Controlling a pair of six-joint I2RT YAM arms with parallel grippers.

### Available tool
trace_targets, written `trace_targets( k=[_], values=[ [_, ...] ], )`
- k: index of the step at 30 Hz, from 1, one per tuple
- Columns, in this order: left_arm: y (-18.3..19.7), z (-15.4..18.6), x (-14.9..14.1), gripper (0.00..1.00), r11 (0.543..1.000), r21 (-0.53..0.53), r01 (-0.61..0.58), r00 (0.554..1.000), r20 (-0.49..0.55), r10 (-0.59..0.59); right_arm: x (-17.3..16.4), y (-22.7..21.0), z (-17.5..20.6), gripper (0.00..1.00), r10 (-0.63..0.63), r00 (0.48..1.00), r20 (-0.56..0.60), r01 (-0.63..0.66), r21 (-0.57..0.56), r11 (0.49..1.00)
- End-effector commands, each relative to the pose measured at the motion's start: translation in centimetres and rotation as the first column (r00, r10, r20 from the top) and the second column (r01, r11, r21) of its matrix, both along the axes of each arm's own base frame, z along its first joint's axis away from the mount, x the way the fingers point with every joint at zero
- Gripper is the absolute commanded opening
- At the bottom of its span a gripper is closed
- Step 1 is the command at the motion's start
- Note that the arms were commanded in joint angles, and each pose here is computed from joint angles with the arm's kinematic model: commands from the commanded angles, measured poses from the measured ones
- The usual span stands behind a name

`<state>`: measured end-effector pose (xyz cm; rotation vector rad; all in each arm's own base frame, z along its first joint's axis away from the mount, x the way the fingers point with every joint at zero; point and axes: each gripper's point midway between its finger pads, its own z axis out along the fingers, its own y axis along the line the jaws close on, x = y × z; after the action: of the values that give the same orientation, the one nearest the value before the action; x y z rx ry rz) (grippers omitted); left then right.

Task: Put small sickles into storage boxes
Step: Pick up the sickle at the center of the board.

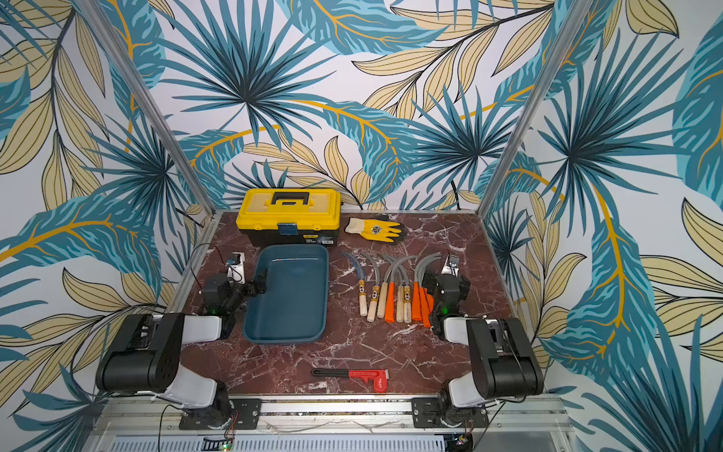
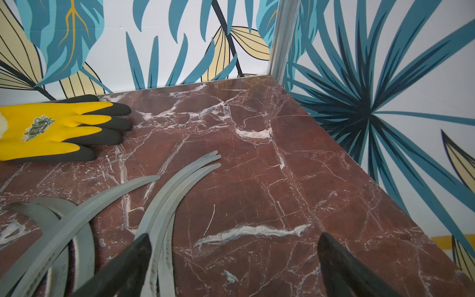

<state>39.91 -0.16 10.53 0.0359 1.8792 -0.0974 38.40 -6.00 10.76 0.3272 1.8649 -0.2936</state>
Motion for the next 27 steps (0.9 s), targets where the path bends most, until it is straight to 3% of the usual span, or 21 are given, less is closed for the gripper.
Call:
trace_targets(
  k=[1, 22, 27],
  values=[
    [0.2, 1.1, 0.3, 0.99, 1.000, 0.008, 0.000, 0.999, 0.040, 0.000, 0.1, 0.2, 0.6, 0.99, 0.008, 1.000, 0.026, -0.008, -0.001, 1.000],
    [0.2, 1.6, 0.1, 0.99, 1.000, 0.010, -0.004, 0.999, 0.052, 0.004, 0.3, 0.4, 1.4, 0.99, 0.026, 0.999, 0.037, -0.025, -0.015, 1.000],
    [0.8, 3.2, -0.1, 0.99, 0.999, 0.009, -0.038, 0.995, 0.091, 0.037, 0.8, 0.9, 2.4, 1.00, 0.050, 0.997, -0.064, -0.051, -0.004, 0.999]
  ],
)
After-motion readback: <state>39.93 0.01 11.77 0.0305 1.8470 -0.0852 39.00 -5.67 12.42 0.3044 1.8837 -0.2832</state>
